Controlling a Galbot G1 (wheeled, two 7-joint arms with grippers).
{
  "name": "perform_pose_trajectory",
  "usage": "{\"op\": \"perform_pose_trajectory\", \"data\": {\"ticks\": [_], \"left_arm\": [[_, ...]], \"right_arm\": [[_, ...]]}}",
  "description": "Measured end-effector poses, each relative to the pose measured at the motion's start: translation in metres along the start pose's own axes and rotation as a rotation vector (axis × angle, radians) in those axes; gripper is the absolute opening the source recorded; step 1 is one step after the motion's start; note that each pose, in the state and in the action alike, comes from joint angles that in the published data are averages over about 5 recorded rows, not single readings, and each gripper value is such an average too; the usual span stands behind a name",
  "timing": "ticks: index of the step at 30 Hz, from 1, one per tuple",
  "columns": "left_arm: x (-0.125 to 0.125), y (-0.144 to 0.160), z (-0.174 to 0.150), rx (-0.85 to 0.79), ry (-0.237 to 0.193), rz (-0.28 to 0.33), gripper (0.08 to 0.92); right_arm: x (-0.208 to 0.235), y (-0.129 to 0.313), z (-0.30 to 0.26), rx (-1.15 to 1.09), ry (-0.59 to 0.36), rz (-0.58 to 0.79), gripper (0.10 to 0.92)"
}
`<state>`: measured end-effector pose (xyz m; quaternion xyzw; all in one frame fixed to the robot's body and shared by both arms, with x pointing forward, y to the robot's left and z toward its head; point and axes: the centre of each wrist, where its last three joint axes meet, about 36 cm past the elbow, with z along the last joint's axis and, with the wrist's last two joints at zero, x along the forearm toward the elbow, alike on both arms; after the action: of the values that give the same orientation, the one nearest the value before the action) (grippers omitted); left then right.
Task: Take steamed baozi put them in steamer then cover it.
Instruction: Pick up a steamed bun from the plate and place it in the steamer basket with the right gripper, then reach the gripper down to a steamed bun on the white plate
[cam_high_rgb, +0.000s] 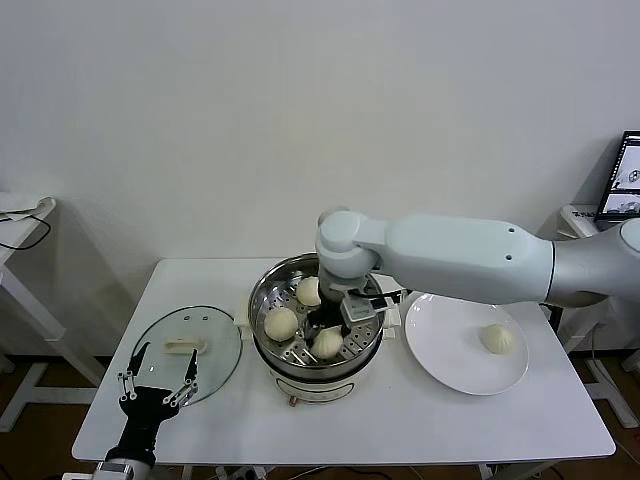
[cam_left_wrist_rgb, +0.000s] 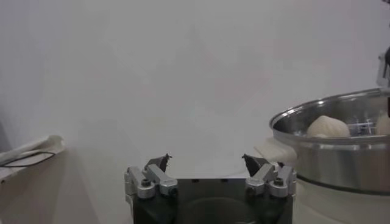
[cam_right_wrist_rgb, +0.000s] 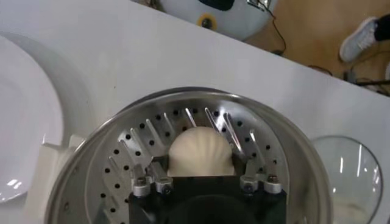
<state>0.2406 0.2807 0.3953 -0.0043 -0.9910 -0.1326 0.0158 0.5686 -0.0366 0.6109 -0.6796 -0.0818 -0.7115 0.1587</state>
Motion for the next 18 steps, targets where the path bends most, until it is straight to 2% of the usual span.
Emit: {"op": "perform_pose_trajectory", "data": {"ticks": [8,18], "left_arm": [[-0.001,0.0,0.0,0.002,-0.001,-0.003,0.823],[-0.001,0.0,-0.001,0.001,0.0,-0.001,0.823]], "right_arm": [[-0.004,-0.001,0.0,0.022,0.017,0.005,0.817],[0.031,0.024,0.009,-0.068,0.084,0.038,0.823]]}}
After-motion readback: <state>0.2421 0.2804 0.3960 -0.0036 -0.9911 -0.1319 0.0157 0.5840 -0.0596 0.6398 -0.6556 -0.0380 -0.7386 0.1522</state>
